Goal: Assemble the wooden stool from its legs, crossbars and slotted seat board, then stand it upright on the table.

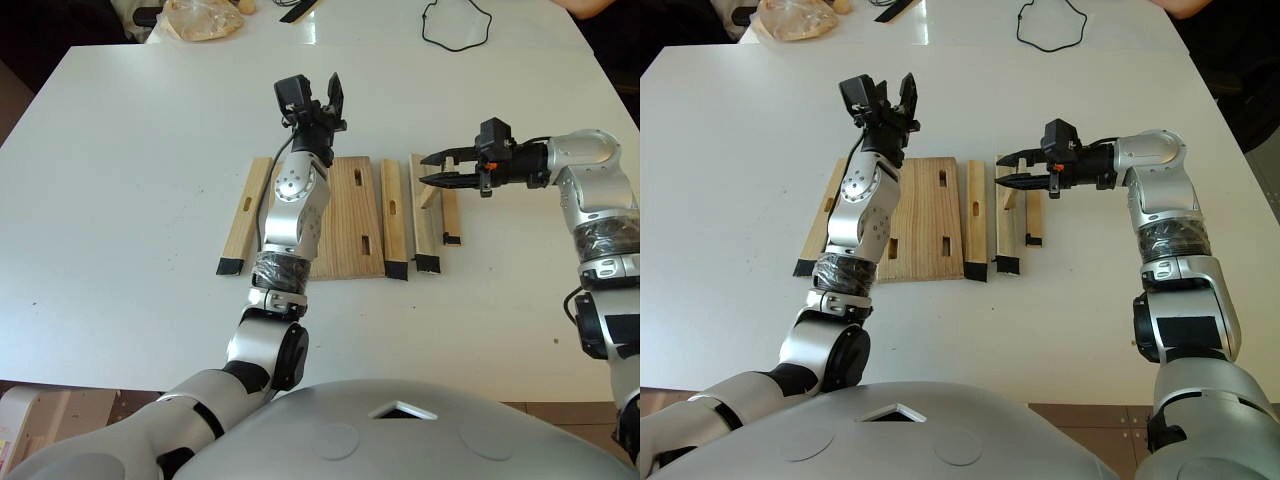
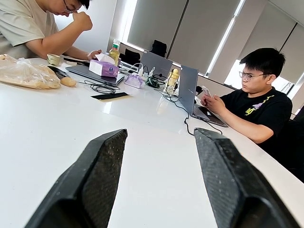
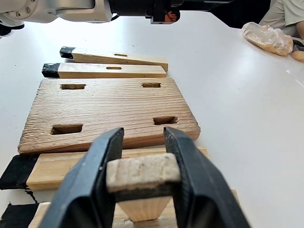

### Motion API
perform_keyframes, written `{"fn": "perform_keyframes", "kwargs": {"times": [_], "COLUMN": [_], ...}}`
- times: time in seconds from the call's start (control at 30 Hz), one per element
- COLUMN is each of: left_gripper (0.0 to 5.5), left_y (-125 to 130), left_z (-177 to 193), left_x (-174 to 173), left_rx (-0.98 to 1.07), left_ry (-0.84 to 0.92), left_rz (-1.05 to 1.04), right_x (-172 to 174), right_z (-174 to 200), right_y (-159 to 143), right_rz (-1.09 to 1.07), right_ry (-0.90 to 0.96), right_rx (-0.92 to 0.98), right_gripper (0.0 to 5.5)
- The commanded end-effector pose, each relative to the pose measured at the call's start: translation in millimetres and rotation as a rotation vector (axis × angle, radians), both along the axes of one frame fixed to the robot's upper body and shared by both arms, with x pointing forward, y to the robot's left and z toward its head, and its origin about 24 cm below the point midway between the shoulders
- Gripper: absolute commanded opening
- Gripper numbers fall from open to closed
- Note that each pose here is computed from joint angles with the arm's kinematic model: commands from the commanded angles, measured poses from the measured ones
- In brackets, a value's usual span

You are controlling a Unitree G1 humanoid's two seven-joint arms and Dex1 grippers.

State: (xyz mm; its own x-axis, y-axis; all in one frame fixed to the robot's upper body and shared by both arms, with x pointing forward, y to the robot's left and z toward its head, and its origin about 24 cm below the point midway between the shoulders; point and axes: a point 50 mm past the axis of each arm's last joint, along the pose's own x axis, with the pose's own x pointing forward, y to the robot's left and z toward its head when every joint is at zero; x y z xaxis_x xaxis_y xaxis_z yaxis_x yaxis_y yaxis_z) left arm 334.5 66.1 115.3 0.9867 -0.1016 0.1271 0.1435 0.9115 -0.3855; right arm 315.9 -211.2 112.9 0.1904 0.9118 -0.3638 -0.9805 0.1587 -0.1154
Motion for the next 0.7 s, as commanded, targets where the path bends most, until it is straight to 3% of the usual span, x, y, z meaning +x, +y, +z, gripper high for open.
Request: {"fn": "perform_keyframes", "kwargs": {"times": [0.03,0.37,0.47,0.7], "left_gripper": [2.61,2.61,2.61,2.61], "left_y": [-12,-13,-14,-12], "left_z": [9,9,10,11], "left_x": [1,0,-1,-4], "left_rx": [-0.042,-0.047,-0.046,-0.056], "left_ry": [-0.014,-0.018,-0.021,-0.016], "left_rz": [-0.037,-0.046,-0.046,-0.040], "right_x": [-17,-16,-11,-3], "right_z": [-52,-59,-56,-1], "right_y": [-4,-5,-5,-7], "right_rz": [-0.048,-0.109,-0.152,-0.200], "right_ry": [0.229,0.305,0.240,0.006], "right_rx": [-0.101,-0.043,-0.022,0.152], "right_gripper": [1.33,1.33,1.33,2.50]}}
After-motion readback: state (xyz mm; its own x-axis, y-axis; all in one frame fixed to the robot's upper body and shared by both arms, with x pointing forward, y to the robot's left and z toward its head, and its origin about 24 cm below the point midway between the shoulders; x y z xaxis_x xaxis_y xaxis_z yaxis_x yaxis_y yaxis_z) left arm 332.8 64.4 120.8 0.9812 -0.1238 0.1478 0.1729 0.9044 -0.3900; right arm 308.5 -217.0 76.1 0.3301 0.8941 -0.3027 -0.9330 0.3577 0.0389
